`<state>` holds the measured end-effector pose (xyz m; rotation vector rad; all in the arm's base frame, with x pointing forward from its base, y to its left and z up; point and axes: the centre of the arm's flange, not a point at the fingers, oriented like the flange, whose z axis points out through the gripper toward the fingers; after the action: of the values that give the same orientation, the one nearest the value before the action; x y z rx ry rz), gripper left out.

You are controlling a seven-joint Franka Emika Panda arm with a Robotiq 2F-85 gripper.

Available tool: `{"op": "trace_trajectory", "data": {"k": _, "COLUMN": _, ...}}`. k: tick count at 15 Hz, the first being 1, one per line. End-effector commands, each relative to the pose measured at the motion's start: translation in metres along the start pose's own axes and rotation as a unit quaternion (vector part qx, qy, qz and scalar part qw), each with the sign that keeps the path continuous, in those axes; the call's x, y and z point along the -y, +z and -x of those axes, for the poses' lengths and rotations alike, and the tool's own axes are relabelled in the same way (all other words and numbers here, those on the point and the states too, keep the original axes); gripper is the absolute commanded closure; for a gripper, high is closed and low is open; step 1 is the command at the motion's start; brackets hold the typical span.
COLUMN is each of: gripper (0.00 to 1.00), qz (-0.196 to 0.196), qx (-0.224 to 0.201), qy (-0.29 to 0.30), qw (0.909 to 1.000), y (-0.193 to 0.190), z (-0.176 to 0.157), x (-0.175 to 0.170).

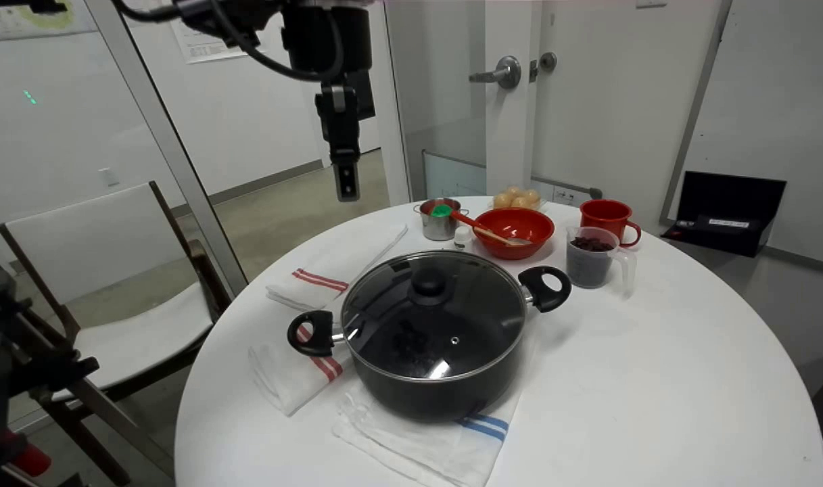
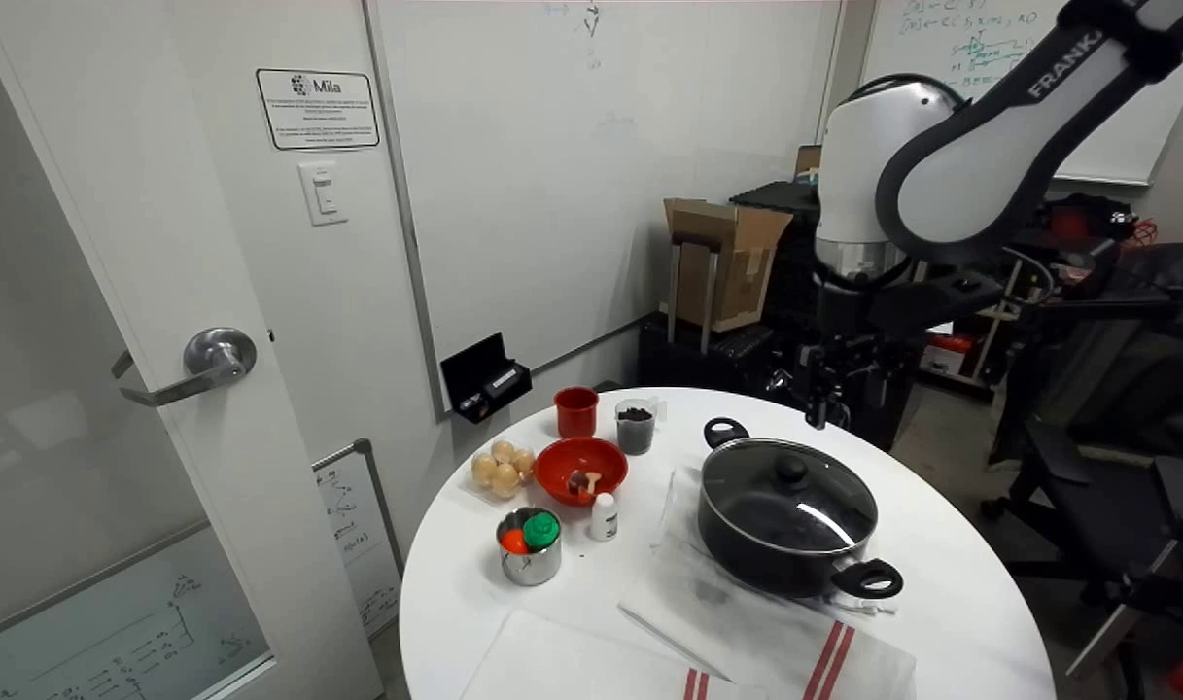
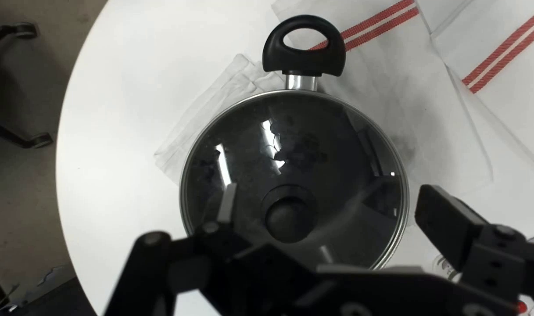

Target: Pick up the lid from the pot and put it on the table

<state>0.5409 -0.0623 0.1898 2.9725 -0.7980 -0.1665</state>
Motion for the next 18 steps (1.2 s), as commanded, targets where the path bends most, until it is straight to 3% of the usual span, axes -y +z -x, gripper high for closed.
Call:
{"op": "trace_trajectory", "data": {"k": 1, "gripper": 0.0, "qz": -0.01, "qx": 0.01, "qy": 0.01, "qw": 0.9998, "y": 0.04, "z": -0.029, "x": 0.016}}
{"op": "trace_trajectory", "data": {"k": 11, "gripper": 0.0, "qz": -0.052, "qx": 0.055, "qy": 0.078, "qw": 0.994, "y": 0.104, "z": -0.094, "x": 0.004}}
{"op": "trace_trajectory", "data": {"k": 18, "gripper": 0.0, "qz": -0.057, "qx": 0.076, "qy": 0.091, "qw": 0.9914, "y": 0.127, "z": -0.109, "x": -0.001}}
